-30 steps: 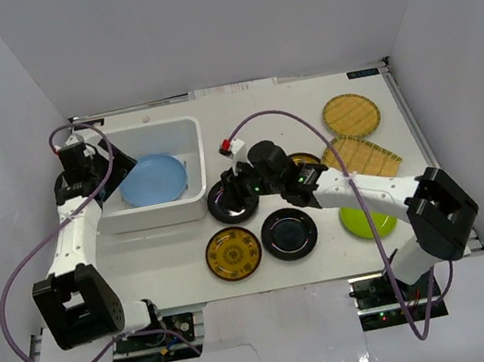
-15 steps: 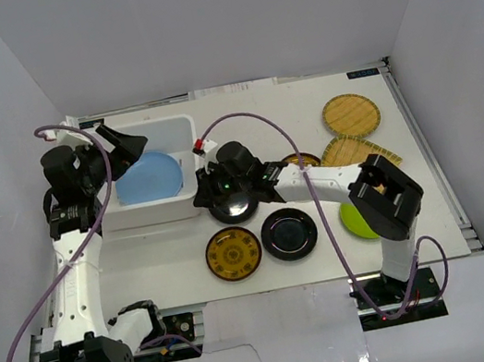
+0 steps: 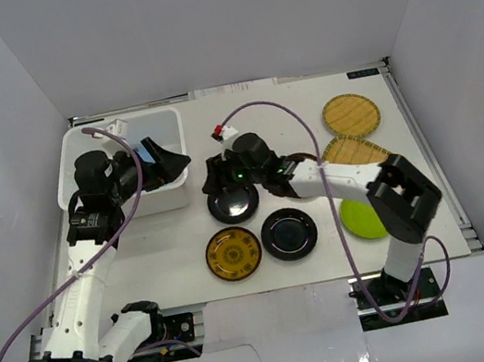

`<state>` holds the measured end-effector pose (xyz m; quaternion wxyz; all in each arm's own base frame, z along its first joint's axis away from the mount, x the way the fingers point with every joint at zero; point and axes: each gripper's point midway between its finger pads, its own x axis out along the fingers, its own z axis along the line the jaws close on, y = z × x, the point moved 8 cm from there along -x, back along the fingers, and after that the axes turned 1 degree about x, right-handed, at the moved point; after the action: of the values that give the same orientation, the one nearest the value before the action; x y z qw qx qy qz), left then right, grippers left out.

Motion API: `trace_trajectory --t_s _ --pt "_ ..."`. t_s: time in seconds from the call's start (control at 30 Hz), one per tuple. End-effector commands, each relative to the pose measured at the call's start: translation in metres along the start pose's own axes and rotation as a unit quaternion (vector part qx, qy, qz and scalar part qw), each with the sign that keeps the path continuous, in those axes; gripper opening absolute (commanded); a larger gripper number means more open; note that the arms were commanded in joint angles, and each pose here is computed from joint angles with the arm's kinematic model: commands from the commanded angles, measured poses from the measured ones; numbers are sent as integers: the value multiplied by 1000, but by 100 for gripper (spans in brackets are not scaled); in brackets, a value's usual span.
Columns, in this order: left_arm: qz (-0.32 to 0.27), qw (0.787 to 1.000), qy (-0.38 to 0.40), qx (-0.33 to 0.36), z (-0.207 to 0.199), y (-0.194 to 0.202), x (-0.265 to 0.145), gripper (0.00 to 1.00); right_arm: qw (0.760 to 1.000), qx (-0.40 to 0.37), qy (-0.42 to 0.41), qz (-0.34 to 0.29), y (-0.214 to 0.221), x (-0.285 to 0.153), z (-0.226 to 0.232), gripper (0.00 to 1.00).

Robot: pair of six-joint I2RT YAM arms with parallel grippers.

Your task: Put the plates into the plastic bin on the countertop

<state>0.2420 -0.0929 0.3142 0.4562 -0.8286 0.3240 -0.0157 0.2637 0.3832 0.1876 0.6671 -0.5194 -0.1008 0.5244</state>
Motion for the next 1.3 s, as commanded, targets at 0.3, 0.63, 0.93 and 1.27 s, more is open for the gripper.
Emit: trace_trajectory --t_s 0.3,0.63,0.93,1.27 --pt "110 933 325 111 -87 66 -24 98 910 154 329 -200 9 -251 -170 68" --pt "152 911 346 167 -76 126 -31 98 763 296 514 -257 97 -352 -240 77" --pt "149 911 328 200 -83 136 -41 98 794 353 437 -233 124 -335 -269 83" --pt "151 914 317 204 -83 138 -39 98 803 385 368 -268 142 -317 -294 69"
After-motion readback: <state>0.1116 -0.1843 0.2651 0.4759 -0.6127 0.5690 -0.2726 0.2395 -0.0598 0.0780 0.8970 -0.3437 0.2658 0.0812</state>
